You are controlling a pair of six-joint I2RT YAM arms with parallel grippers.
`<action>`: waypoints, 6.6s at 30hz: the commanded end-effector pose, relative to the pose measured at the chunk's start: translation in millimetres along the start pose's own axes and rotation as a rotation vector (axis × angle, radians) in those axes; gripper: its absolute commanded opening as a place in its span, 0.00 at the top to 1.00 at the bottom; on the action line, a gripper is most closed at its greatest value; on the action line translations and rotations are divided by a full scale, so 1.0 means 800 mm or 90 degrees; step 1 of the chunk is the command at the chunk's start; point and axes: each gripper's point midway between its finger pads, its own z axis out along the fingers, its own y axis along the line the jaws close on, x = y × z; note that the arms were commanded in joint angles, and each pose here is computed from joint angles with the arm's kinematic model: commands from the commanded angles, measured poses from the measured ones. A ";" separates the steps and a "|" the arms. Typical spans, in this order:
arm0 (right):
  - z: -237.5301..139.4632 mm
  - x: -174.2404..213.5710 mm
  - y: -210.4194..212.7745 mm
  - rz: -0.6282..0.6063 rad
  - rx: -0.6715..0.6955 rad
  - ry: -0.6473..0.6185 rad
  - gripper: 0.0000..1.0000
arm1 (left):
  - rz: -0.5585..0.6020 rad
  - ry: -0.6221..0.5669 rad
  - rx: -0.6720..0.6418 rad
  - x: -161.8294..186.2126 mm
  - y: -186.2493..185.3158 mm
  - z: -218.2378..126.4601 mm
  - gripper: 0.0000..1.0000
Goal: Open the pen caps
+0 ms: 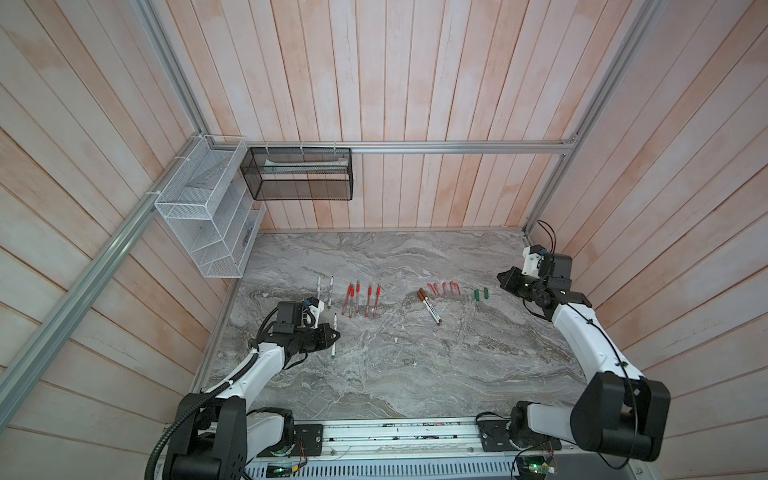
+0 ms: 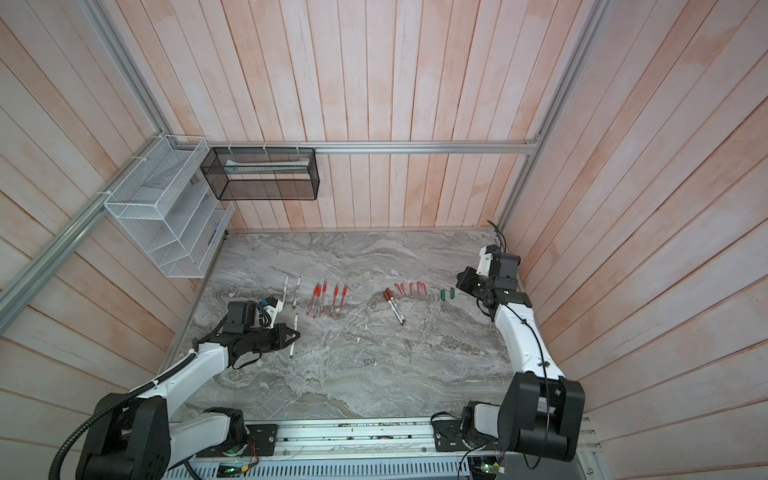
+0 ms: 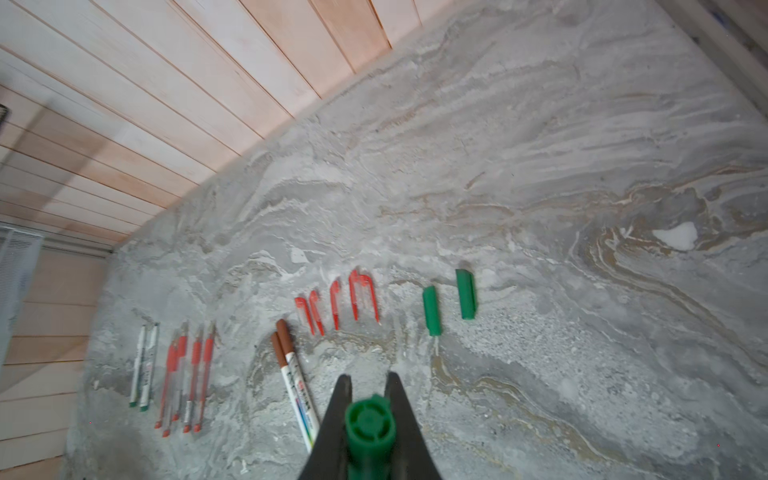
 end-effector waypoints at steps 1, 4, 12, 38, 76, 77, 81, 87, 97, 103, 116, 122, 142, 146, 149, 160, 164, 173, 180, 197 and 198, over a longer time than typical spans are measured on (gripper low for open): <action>0.013 -0.008 -0.020 -0.028 0.038 0.010 1.00 | -0.001 -0.024 -0.030 -0.013 0.012 0.002 1.00; 0.023 -0.004 -0.044 -0.033 0.081 0.019 1.00 | -0.018 -0.012 -0.055 -0.009 0.025 0.008 1.00; 0.045 0.006 -0.107 -0.031 0.151 0.056 1.00 | -0.058 0.035 -0.084 0.002 0.050 0.031 1.00; 0.131 0.019 -0.150 -0.018 0.164 0.147 1.00 | -0.076 0.060 -0.114 0.014 0.065 0.035 0.68; 0.159 0.052 -0.144 -0.039 0.160 0.193 0.74 | 0.043 -0.331 -0.114 -0.139 0.059 -0.127 0.14; 0.158 0.053 -0.143 -0.042 0.162 0.196 0.74 | 0.039 -0.331 -0.117 -0.139 0.061 -0.129 0.14; 0.147 0.038 -0.138 -0.047 0.172 0.175 0.74 | 0.046 -0.339 -0.128 -0.141 0.065 -0.133 0.14; 0.112 0.005 -0.091 -0.066 0.141 0.127 0.72 | 0.046 -0.340 -0.140 -0.144 0.068 -0.135 0.14; 0.089 0.051 0.040 -0.194 0.075 0.148 0.71 | 0.052 -0.344 -0.172 -0.150 0.077 -0.135 0.00; 0.105 0.113 0.128 -0.256 0.009 0.218 0.69 | 0.053 -0.337 -0.167 -0.150 0.074 -0.133 0.00; 0.158 0.199 0.212 -0.312 -0.060 0.319 0.70 | 0.055 -0.334 -0.175 -0.150 0.073 -0.137 0.00; 0.176 0.206 0.197 -0.327 -0.024 0.329 0.70 | 0.060 -0.335 -0.177 -0.150 0.071 -0.136 0.00; 0.202 0.212 0.162 -0.343 0.048 0.339 0.70 | 0.070 -0.341 -0.170 -0.148 0.069 -0.136 0.00; 0.206 0.220 0.156 -0.343 0.054 0.357 0.72 | 0.064 -0.338 -0.162 -0.149 0.066 -0.137 0.00; 0.207 0.220 0.151 -0.351 0.064 0.350 0.71 | 0.071 -0.342 -0.166 -0.149 0.067 -0.137 0.00; 0.208 0.229 0.149 -0.344 0.062 0.363 0.73 | 0.064 -0.339 -0.156 -0.149 0.063 -0.138 0.00; 0.216 0.232 0.140 -0.353 0.078 0.362 0.75 | 0.074 -0.343 -0.160 -0.149 0.063 -0.137 0.00; 0.219 0.244 0.134 -0.363 0.093 0.375 0.82 | 0.077 -0.342 -0.155 -0.148 0.058 -0.138 0.00; 0.217 0.228 0.151 -0.358 0.078 0.350 0.87 | 0.103 -0.338 -0.153 -0.149 0.049 -0.137 0.00; 0.132 0.134 0.273 -0.197 -0.195 0.179 0.88 | 0.215 -0.354 -0.003 -0.243 -0.065 -0.139 0.00; 0.121 0.128 0.280 -0.182 -0.220 0.162 0.88 | 0.208 -0.352 0.019 -0.250 -0.073 -0.137 0.00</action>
